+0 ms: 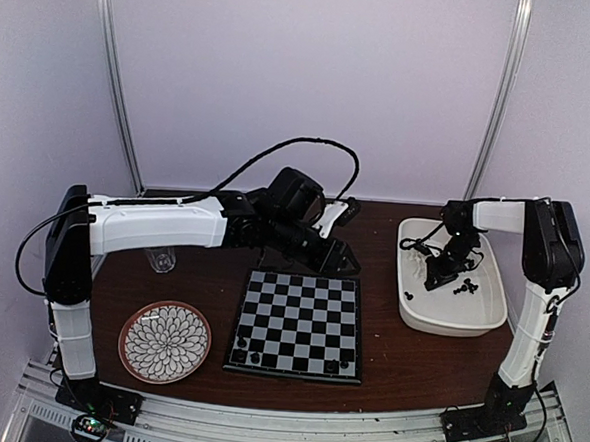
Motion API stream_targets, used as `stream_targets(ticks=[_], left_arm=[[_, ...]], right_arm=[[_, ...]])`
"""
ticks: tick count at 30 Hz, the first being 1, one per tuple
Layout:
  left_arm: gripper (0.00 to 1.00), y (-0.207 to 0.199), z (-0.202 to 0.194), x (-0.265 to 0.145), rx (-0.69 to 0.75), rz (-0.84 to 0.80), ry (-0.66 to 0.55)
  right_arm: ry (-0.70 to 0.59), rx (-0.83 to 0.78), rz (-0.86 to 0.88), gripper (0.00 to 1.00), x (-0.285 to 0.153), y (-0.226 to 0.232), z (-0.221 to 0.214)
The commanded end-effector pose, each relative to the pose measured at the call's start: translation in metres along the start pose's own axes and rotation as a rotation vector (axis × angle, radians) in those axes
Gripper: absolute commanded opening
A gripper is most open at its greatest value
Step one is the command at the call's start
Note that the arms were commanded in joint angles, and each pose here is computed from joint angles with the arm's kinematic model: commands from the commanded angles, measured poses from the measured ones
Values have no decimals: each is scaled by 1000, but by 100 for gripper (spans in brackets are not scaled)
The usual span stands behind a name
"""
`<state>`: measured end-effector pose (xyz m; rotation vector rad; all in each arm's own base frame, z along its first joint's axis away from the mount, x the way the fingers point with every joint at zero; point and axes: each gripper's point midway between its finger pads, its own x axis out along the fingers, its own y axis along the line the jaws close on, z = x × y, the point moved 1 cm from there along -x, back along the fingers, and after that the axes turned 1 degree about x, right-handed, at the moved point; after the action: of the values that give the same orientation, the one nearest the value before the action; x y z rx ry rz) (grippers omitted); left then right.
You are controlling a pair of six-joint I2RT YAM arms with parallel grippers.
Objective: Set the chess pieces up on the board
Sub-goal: Pick up the chess pile from the storage box.
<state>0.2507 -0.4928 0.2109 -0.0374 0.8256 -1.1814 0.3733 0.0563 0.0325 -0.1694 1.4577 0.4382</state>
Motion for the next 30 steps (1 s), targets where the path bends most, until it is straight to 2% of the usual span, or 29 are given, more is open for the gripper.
stream_targets(ticks=[1,7,12,15,17,20,25,30], left_arm=[[42,-10,13,-14,33,-10,-45],[41,-11,18,-17,46,-5,-66],[44,-13,31,-12,32,-29,-126],[50,-20,47,-8,-11,-73,-186],[58,-26,59,-5,-60,-124,-230],[60,-40,74,4,-108,-231,-263],[58,-61,90,15,-184,-423,-298],[51,-67,92,22,-210,-482,-293]], right_arm=[[-7,-12,4,7,-11,6,-4],[-89,-53,46,5,-55,29,-18],[-230,-164,238,5,-104,80,-27],[-340,-285,360,5,-139,118,-32],[-410,-373,441,6,-162,146,-39],[-484,-463,504,6,-189,175,-46],[-485,-542,541,6,-203,201,-56],[-470,-561,536,6,-202,206,-60]])
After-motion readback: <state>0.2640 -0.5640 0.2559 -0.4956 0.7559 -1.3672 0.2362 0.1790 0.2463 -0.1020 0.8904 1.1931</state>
